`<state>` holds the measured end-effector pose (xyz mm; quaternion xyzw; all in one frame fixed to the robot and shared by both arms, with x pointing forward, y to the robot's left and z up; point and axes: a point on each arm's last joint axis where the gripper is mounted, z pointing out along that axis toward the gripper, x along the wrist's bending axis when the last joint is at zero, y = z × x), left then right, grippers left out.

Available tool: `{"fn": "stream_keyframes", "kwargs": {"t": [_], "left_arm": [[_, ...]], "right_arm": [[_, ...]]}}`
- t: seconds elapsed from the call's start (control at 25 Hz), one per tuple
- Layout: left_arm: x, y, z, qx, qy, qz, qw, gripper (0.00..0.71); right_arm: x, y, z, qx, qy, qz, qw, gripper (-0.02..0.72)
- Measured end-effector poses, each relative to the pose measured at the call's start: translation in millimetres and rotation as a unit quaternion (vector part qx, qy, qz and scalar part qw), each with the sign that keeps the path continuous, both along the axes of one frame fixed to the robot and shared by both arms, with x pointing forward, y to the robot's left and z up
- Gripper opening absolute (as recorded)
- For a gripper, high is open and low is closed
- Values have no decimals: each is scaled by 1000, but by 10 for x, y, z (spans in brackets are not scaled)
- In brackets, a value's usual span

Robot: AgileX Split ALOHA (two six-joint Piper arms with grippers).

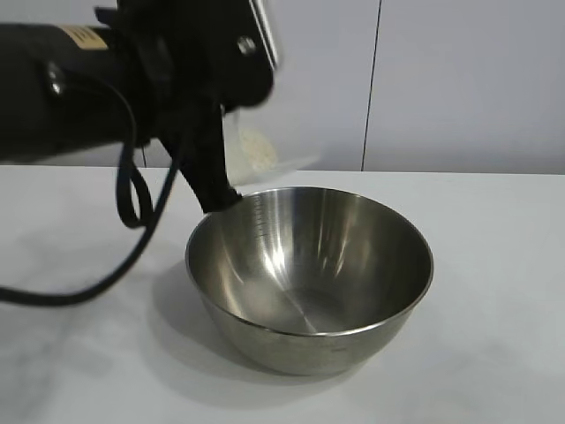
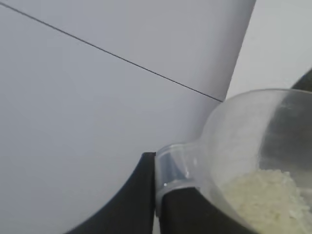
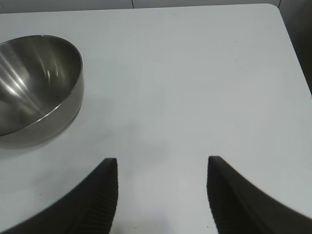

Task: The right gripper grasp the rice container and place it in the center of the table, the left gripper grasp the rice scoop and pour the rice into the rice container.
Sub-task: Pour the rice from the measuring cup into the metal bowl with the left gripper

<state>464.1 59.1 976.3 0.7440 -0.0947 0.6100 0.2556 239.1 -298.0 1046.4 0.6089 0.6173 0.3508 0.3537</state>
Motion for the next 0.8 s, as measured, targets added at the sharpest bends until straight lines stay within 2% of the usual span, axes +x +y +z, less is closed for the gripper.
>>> {"fn": "stream_keyframes", "kwargs": {"t": [0.12, 0.24, 0.36, 0.56, 0.8], "left_arm": [[16, -75, -232, 75, -56, 7, 996, 2], [58, -117, -438, 154, -96, 9, 983, 2], [73, -126, -539, 215, -122, 5, 969, 2], [97, -136, -480, 299, -195, 8, 934, 2], [178, -264, -361, 359, -241, 2, 902, 2]], "right_arm": [[0, 0, 0, 0, 0, 0, 1000, 380], [0, 0, 0, 0, 0, 0, 1000, 380], [0, 0, 0, 0, 0, 0, 1000, 380], [0, 0, 0, 0, 0, 0, 1000, 380], [0, 0, 0, 0, 0, 0, 1000, 380]]}}
